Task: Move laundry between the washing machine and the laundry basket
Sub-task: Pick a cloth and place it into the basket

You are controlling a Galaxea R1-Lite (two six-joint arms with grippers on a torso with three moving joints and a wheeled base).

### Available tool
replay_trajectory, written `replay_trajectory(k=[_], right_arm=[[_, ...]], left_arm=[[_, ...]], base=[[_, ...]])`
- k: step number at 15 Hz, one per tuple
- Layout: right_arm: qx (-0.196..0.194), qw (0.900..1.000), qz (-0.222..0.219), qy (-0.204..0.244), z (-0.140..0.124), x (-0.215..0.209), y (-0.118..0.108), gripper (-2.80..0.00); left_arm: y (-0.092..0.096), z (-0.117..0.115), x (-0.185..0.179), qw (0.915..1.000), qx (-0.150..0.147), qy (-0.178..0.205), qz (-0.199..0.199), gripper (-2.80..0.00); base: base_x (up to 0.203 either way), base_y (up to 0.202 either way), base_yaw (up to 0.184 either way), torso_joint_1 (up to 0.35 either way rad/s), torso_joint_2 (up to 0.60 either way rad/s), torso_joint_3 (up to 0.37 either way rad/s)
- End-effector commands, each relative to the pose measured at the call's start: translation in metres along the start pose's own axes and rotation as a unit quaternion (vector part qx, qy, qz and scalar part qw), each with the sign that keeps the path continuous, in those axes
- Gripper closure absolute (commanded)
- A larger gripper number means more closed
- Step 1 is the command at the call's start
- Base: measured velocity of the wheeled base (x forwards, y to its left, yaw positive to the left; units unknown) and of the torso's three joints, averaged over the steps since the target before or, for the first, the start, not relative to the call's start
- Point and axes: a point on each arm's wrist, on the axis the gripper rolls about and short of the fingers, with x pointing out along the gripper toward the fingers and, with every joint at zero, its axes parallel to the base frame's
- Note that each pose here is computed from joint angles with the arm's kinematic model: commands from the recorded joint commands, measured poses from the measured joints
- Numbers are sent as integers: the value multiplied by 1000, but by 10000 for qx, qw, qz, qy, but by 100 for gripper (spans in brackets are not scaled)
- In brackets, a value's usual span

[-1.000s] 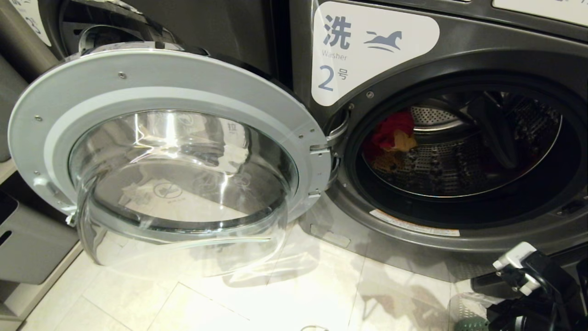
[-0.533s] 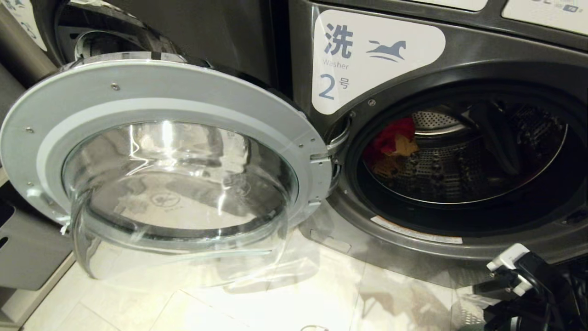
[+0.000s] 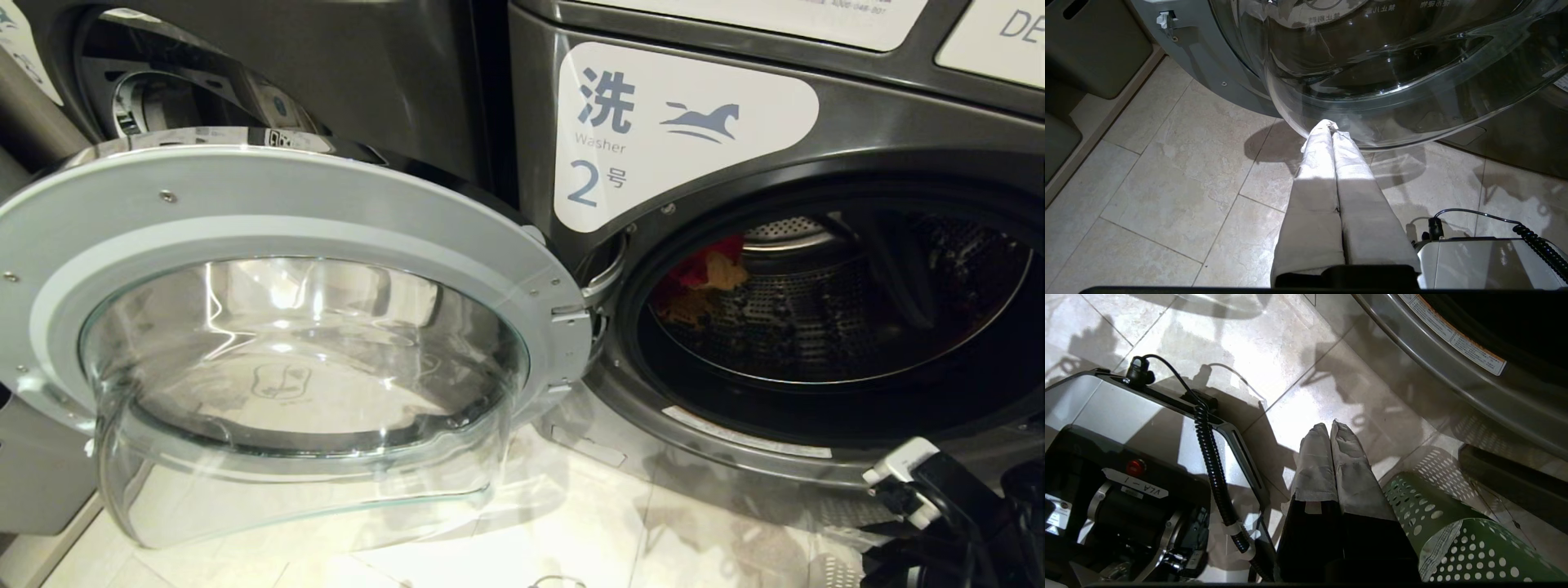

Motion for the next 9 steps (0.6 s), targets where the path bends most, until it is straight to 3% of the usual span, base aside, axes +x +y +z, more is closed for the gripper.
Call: replay_trajectory(k=[1, 6, 9], right_arm=[[-1, 9999, -19, 113, -1, 5, 1, 0], [150, 9994, -236, 209, 12, 54, 9, 0], [566, 9942, -867, -295, 21, 99, 9, 0]], left_arm=[[0, 0, 0, 10000, -8, 0, 8, 0], [0, 0, 0, 10000, -8, 0, 8, 0], [0, 0, 0, 10000, -8, 0, 8, 0]], base=[[0, 0, 0, 0, 0, 0], [0, 0, 0, 0, 0, 0], [0, 0, 0, 0, 0, 0]])
